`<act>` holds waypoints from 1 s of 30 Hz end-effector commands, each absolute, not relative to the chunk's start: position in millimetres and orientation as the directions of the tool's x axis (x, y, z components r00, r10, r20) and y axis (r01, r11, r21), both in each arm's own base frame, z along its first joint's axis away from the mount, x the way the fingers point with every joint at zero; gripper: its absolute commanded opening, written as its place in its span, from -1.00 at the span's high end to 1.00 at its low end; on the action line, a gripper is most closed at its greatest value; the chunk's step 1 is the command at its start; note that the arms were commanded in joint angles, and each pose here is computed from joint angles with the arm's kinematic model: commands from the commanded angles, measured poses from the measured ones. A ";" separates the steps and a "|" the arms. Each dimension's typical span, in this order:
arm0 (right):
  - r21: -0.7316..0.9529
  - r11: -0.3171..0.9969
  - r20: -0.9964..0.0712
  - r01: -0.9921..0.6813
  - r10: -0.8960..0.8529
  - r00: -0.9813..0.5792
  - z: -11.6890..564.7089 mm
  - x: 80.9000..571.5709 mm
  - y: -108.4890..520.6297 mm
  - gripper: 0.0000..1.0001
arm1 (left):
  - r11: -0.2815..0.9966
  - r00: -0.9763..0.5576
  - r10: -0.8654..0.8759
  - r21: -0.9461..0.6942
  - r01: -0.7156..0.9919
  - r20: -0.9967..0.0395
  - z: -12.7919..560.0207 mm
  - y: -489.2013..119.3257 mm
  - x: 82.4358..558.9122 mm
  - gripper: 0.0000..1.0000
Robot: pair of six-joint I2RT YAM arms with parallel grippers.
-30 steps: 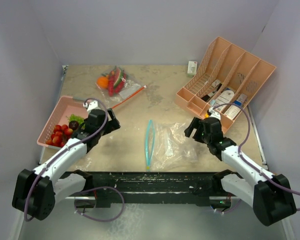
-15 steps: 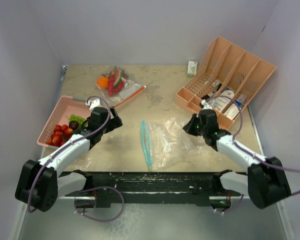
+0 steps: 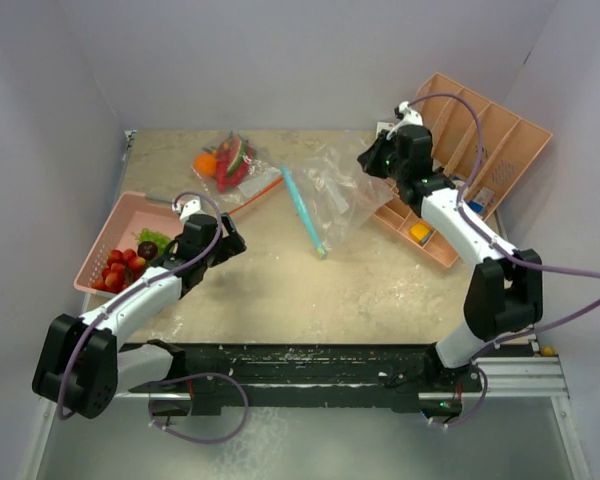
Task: Open the zip-top bag and remove the fake food
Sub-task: Place the zipper food storage bag at the center of the board.
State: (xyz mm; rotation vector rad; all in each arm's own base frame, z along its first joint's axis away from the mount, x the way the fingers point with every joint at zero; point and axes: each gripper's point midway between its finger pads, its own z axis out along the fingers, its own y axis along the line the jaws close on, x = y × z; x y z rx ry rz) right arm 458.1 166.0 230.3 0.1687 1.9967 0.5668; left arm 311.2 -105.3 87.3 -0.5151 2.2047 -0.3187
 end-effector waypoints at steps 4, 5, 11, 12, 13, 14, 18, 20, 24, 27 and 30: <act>0.411 0.910 -0.816 -0.046 0.345 -0.464 225.8 503.7 134.5 1.00 | 0.867 -0.528 -0.494 -0.440 -0.235 -0.690 97.7 -111.7 323.4 -0.98; 0.414 0.910 -0.811 -0.038 0.349 -0.470 219.5 508.1 131.3 1.00 | 0.866 -0.528 -0.496 -0.441 -0.237 -0.689 97.0 -112.0 324.0 -0.98; 0.425 0.902 -0.806 -0.076 0.339 -0.485 210.9 536.4 141.4 0.99 | 0.858 -0.532 -0.507 -0.461 -0.229 -0.678 94.0 -119.5 333.0 -0.99; 0.422 0.903 -0.808 -0.082 0.334 -0.485 212.2 540.9 142.7 0.90 | 0.856 -0.534 -0.509 -0.464 -0.229 -0.676 93.2 -121.1 334.9 -0.98; 0.409 0.908 -0.817 -0.093 0.319 -0.481 214.3 544.8 142.9 0.75 | 0.854 -0.532 -0.512 -0.466 -0.231 -0.674 92.2 -121.7 336.7 -0.98; 0.398 0.912 -0.824 -0.104 0.306 -0.476 217.6 547.1 143.2 0.48 | 0.848 -0.523 -0.522 -0.473 -0.238 -0.673 91.5 -120.6 339.8 -0.99; 0.351 0.930 -0.859 -0.109 0.273 -0.433 234.5 540.5 134.2 -0.22 | 0.747 -0.466 -0.654 -0.605 -0.276 -0.595 88.7 -102.3 357.3 -0.98; 0.346 0.932 -0.874 -0.110 0.277 -0.399 247.0 527.3 129.0 -0.35 | 0.698 -0.421 -0.708 -0.654 -0.292 -0.567 88.9 -92.6 368.3 -0.98; 0.341 0.933 -0.886 -0.113 0.279 -0.370 259.4 479.9 117.7 -0.48 | 0.669 -0.340 -0.740 -0.685 -0.288 -0.580 99.0 -86.2 394.1 -0.99; 0.351 0.930 -0.872 -0.111 0.281 -0.401 232.6 438.0 112.1 -0.50 | 0.647 -0.286 -0.761 -0.713 -0.270 -0.582 110.6 -86.3 417.2 -0.99; 0.397 0.908 -0.844 -0.133 0.304 -0.442 215.1 395.9 114.9 -0.51 | 0.634 -0.275 -0.772 -0.723 -0.275 -0.573 108.2 -89.3 438.9 -0.99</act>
